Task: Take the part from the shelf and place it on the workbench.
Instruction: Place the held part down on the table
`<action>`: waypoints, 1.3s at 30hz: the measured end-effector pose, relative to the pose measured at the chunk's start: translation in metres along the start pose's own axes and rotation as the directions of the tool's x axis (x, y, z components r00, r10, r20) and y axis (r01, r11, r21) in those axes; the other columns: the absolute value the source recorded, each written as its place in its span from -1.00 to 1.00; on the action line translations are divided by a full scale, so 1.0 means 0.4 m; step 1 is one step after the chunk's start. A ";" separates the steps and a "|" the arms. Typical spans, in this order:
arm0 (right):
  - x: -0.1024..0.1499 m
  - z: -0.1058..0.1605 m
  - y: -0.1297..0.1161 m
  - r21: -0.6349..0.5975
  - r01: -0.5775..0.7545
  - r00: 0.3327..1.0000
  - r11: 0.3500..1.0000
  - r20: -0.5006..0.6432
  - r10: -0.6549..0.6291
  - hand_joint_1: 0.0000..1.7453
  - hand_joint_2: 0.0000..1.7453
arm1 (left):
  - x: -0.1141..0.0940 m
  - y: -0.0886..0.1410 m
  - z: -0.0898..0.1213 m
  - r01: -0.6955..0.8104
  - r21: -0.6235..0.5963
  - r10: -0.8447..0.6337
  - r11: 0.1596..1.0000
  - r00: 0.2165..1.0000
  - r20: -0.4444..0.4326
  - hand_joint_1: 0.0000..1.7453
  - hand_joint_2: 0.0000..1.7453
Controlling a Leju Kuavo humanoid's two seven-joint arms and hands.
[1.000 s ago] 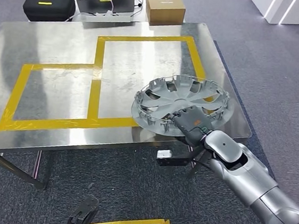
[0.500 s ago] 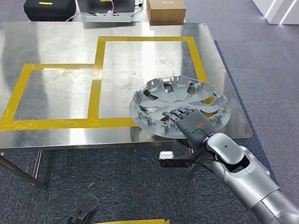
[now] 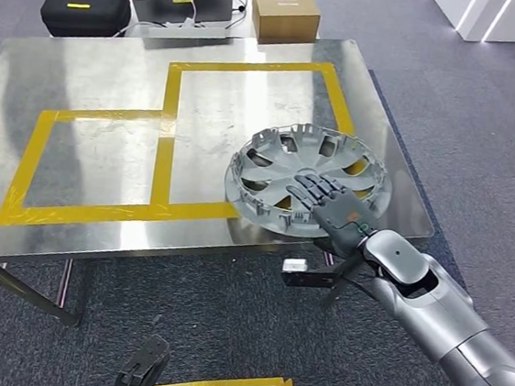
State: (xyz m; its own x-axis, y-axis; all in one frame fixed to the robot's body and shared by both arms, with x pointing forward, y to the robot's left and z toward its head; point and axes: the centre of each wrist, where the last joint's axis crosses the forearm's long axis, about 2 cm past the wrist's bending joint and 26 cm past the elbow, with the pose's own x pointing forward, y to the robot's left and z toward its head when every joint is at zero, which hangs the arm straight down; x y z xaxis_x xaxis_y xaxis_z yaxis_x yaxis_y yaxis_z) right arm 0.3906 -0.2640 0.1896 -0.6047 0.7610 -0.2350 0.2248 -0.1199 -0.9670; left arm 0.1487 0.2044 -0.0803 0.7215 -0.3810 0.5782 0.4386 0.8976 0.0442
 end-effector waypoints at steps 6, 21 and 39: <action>-0.002 0.000 -0.001 -0.001 0.001 1.000 1.000 -0.004 -0.001 -1.00 1.00 | 0.000 0.000 0.000 0.000 0.000 0.000 1.000 1.000 0.000 -1.00 -1.00; -0.032 0.002 0.005 0.200 0.074 0.995 0.977 -0.088 -0.057 -1.00 1.00 | -0.001 0.002 0.000 -0.017 0.003 0.017 1.000 1.000 0.000 -1.00 -1.00; -0.101 0.038 0.028 0.283 0.096 0.946 0.954 -0.325 0.001 -1.00 1.00 | -0.011 0.014 0.002 -0.036 0.016 0.036 0.999 0.999 -0.007 -1.00 -1.00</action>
State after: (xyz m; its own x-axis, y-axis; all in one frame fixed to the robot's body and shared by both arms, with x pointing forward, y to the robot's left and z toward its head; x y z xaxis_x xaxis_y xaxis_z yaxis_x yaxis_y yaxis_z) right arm 0.4058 -0.3059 0.1867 -0.3228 0.9270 -0.1911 -0.0600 -0.2216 -0.9733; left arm 0.1474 0.2113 -0.0819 0.7407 -0.3496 0.5737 0.4036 0.9142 0.0360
